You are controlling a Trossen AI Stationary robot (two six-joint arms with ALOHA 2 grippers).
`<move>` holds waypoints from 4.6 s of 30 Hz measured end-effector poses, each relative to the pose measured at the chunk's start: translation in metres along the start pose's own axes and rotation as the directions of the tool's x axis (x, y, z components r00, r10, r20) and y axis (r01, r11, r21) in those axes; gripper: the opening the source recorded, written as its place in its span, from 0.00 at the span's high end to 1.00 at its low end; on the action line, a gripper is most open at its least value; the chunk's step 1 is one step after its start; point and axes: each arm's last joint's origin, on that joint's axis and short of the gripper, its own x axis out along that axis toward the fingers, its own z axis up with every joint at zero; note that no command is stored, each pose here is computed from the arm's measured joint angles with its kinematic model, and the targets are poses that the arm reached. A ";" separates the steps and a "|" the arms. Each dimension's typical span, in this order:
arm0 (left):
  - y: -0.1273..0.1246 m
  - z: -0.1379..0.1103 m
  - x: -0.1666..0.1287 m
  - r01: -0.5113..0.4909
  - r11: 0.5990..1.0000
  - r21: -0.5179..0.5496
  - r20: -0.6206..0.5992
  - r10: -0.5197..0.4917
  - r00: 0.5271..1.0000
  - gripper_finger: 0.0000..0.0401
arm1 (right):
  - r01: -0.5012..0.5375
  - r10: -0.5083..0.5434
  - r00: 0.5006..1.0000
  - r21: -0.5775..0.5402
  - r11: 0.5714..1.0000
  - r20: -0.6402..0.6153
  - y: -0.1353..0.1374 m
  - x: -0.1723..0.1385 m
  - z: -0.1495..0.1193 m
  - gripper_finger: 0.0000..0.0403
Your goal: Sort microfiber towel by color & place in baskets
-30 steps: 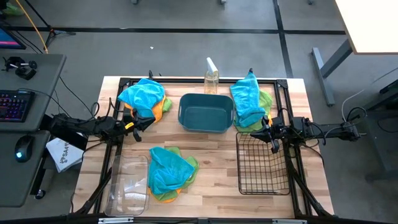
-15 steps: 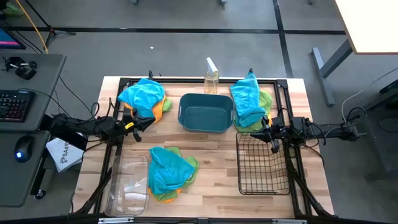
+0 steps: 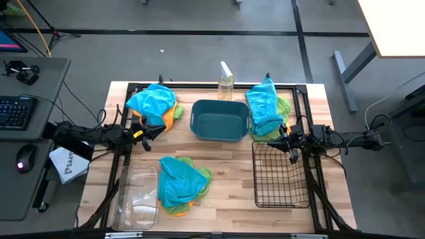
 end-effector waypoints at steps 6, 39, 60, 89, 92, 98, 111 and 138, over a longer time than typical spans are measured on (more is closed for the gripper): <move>0.000 0.001 0.000 0.002 1.000 -0.005 0.007 -0.002 1.000 1.00 | 0.000 0.000 1.000 0.000 1.000 0.000 0.000 0.000 0.000 1.00; 0.003 0.164 0.066 -0.710 0.638 0.298 -0.574 0.714 0.401 0.55 | 0.000 0.000 1.000 0.000 1.000 0.000 0.000 0.000 0.000 1.00; 0.120 0.117 0.090 -0.869 0.393 0.301 -0.756 0.653 0.033 0.48 | 0.000 0.000 1.000 0.000 1.000 0.000 0.000 0.000 0.000 1.00; 0.086 0.178 0.094 -0.744 0.639 0.195 -0.597 0.679 0.427 1.00 | 0.000 0.000 1.000 0.000 1.000 -0.001 0.000 0.000 0.000 1.00; 0.069 0.202 0.091 -0.682 0.691 0.240 -0.524 0.683 0.508 1.00 | 0.000 0.000 1.000 0.000 1.000 0.000 0.000 0.000 0.000 1.00; 0.073 0.191 0.099 -0.564 0.747 0.352 -0.630 0.634 0.448 0.94 | 0.000 0.000 1.000 0.000 1.000 -0.001 0.000 0.000 0.000 1.00; 0.112 0.154 0.166 -0.305 0.776 0.552 -0.810 0.586 0.028 0.48 | 0.000 0.000 1.000 0.000 1.000 0.000 0.000 0.000 0.000 1.00; 0.113 0.154 0.180 -0.203 0.729 0.654 -0.756 0.641 -0.132 0.99 | 0.000 0.000 1.000 0.000 1.000 0.000 0.000 0.000 0.000 1.00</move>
